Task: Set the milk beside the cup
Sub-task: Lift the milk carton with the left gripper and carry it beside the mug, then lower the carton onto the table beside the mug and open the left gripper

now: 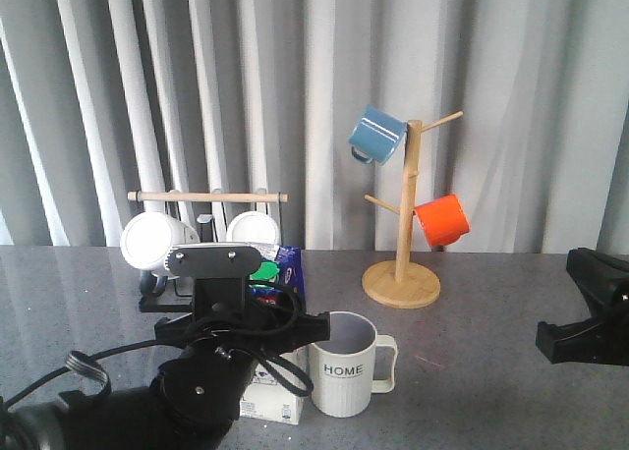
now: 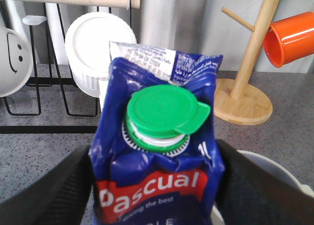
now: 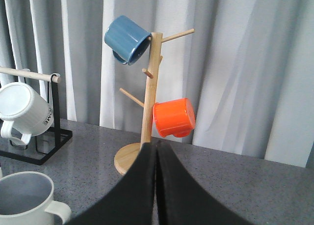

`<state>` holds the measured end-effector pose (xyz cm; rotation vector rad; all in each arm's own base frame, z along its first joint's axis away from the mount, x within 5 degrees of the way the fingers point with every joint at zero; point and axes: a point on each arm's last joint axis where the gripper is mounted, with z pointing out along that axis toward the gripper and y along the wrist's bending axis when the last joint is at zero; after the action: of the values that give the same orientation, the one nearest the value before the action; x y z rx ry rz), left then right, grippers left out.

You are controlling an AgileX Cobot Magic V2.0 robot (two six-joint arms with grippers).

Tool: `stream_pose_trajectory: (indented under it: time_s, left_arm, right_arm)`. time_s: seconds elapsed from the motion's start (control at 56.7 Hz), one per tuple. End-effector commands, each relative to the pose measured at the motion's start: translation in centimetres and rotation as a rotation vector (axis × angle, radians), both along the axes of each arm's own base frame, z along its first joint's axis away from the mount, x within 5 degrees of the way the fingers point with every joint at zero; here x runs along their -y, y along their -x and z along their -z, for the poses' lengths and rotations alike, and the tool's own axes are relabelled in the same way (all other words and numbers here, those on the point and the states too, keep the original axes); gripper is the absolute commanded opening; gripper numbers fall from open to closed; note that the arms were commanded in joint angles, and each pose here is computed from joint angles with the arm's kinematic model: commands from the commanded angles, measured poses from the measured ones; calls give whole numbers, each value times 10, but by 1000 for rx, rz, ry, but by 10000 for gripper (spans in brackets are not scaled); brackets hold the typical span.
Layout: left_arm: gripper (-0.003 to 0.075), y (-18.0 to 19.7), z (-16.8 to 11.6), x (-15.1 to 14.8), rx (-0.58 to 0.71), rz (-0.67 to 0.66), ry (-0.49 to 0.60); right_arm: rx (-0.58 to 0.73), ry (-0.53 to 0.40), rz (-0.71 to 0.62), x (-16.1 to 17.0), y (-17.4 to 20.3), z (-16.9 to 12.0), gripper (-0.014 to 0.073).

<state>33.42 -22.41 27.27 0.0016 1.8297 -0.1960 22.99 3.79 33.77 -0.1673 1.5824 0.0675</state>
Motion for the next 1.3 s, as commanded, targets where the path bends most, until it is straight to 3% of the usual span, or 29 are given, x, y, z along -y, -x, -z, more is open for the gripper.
stream_pose_trajectory:
  time_s: [0.0, 0.282, 0.635, 0.776, 0.97, 1.287]
  left_arm:
    - [490, 3, -33, -4, 97, -12, 32]
    - [489, 7, -43, -6, 120, -11, 46]
    - [465, 30, -95, -20, 273, 31, 65]
    - [356, 46, -125, -33, 365, 35, 82]
    - [-8, 66, -158, -51, 473, 21, 102]
    - [-8, 79, -176, -63, 527, 7, 110]
  right_arm:
    - [122, -2, 9, 2, 3, -21, -8]
    - [122, -2, 9, 2, 3, -21, -8]
    - [122, -2, 9, 2, 3, -21, -8]
    - [122, -2, 9, 2, 3, -21, -8]
    - [122, -2, 9, 2, 3, -21, -8]
    - [122, -2, 9, 2, 3, -21, -8]
